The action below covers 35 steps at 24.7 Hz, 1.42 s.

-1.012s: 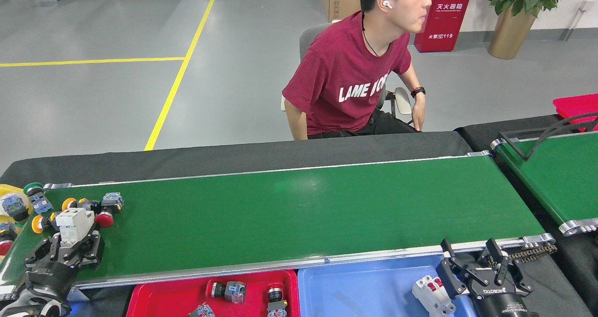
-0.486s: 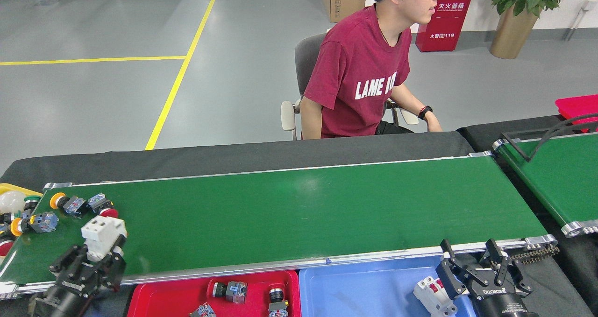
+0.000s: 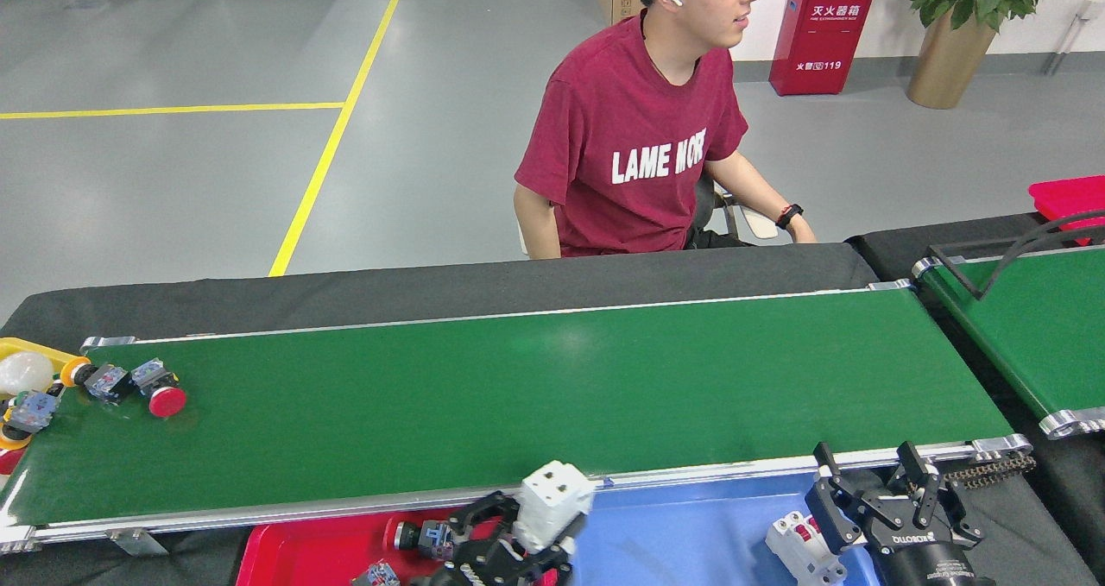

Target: Pick switch part from conveyor to tray

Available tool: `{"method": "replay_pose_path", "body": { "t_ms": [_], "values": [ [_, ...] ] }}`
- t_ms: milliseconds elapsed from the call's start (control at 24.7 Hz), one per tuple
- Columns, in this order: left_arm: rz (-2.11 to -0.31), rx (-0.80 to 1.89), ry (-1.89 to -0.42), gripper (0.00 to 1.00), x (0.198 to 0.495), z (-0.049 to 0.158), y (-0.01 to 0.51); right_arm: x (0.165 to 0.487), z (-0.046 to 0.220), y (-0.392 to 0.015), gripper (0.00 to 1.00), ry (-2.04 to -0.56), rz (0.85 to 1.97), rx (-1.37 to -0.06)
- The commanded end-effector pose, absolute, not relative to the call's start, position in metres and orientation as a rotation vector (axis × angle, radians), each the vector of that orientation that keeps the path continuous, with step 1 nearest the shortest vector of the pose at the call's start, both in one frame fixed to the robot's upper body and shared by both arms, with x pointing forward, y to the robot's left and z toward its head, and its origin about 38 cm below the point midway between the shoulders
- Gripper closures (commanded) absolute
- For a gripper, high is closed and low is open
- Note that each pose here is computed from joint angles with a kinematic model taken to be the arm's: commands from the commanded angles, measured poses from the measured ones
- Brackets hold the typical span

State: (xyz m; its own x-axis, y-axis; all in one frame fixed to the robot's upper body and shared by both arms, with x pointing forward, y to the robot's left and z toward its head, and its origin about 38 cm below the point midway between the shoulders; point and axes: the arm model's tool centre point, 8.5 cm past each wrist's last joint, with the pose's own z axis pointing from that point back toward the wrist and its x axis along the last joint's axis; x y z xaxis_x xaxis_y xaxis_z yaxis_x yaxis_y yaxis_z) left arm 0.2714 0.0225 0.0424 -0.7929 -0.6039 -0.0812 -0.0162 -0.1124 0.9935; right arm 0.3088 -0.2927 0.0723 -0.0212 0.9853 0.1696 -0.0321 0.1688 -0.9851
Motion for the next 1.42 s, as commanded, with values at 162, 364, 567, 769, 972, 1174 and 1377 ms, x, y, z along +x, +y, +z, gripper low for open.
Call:
{"method": "replay_pose_path", "body": {
  "t_ms": [162,364,567,769,972,1174,1377],
  "values": [
    [-1.956,0.751,-1.596,0.00,0.268,0.038,-0.002,0.312,0.081,-0.293,0.04,-1.301,1.105,-1.065],
    [-1.908,0.771,-1.575,0.00,0.268,0.039,0.008,0.311,0.079,-0.294,0.04,-1.294,1.106,-1.064],
    [-1.574,0.882,-1.525,0.00,0.284,0.058,0.105,0.310,0.080,-0.299,0.04,-1.285,1.096,-1.074],
    [-1.425,1.236,-1.332,0.00,0.272,0.064,0.299,0.309,0.080,-0.303,0.04,-1.270,1.095,-1.084],
    [-1.354,1.258,-1.121,0.00,0.232,0.040,0.386,0.309,0.080,-0.302,0.04,-1.272,1.090,-1.082],
    [-1.348,1.236,-1.076,0.00,0.221,0.030,0.395,0.309,0.080,-0.304,0.04,-1.271,1.098,-1.086],
    [-1.345,1.201,-1.095,0.00,0.232,0.036,0.390,0.310,0.081,-0.304,0.04,-1.272,1.093,-1.089]
  ]
}}
